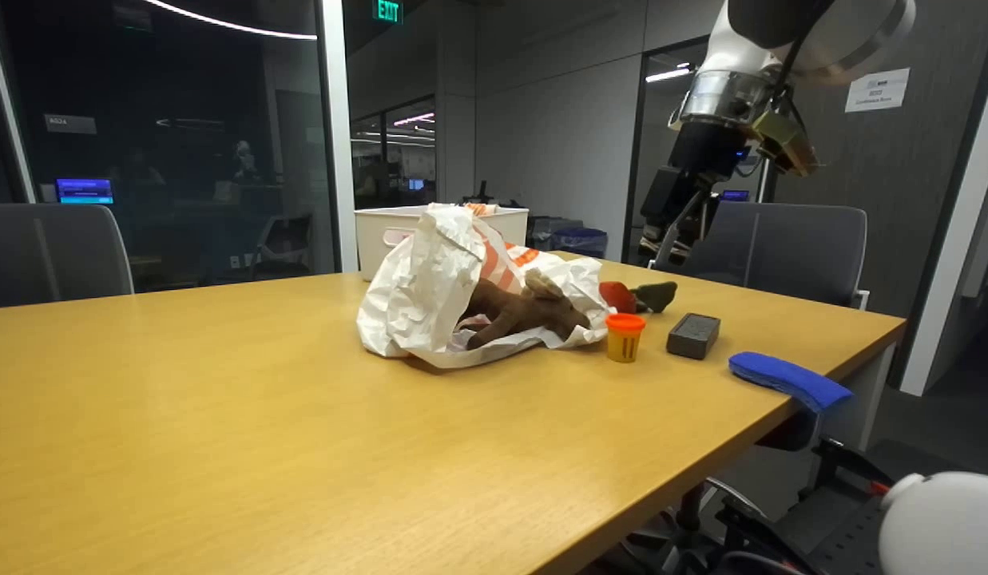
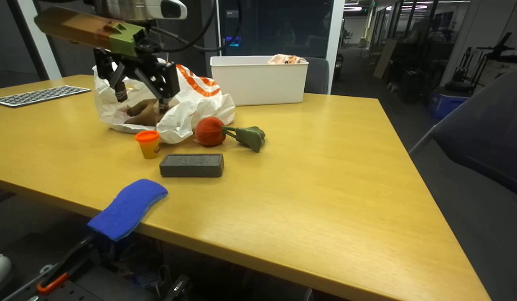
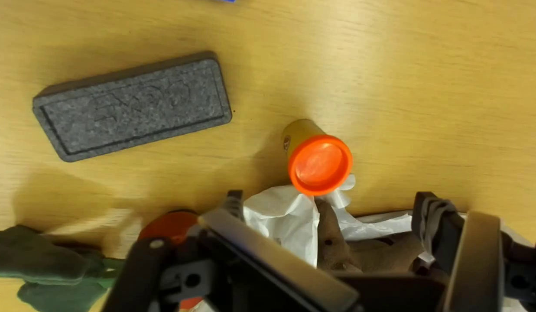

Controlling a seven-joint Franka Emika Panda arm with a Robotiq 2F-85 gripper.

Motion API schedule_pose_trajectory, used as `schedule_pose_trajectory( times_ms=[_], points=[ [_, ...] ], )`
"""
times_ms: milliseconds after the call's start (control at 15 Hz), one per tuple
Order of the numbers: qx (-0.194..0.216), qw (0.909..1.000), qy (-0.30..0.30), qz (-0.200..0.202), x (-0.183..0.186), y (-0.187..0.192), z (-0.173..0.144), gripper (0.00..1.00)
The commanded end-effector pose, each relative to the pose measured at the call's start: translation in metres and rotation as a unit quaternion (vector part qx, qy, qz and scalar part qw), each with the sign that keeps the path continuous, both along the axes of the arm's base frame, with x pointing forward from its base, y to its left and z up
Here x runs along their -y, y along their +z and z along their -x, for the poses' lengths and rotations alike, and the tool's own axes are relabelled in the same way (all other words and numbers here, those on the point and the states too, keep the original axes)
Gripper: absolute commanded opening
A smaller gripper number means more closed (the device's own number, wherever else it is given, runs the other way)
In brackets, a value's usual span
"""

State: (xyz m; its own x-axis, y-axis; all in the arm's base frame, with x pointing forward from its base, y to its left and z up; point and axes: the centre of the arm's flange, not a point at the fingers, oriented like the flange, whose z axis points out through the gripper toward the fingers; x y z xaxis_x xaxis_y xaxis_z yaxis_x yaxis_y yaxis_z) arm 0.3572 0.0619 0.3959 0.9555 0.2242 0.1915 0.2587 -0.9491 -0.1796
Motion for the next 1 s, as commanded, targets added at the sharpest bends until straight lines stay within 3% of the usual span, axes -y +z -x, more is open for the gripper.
schedule_pose_trajectory(
  times_ms=[0, 400, 733, 933],
  points=[
    [-0.002, 1.0000, 0.007, 0.001, -0.002, -0.008, -0.003, 1.00],
    [0.002, 0.9999, 0.011, -0.002, -0.018, -0.034, -0.004, 1.00],
    [0.020, 0.9992, 0.032, -0.009, -0.080, -0.067, 0.010, 1.00],
    [0.035, 0.9982, 0.045, 0.019, -0.127, -0.090, 0.030, 1.00]
  ],
)
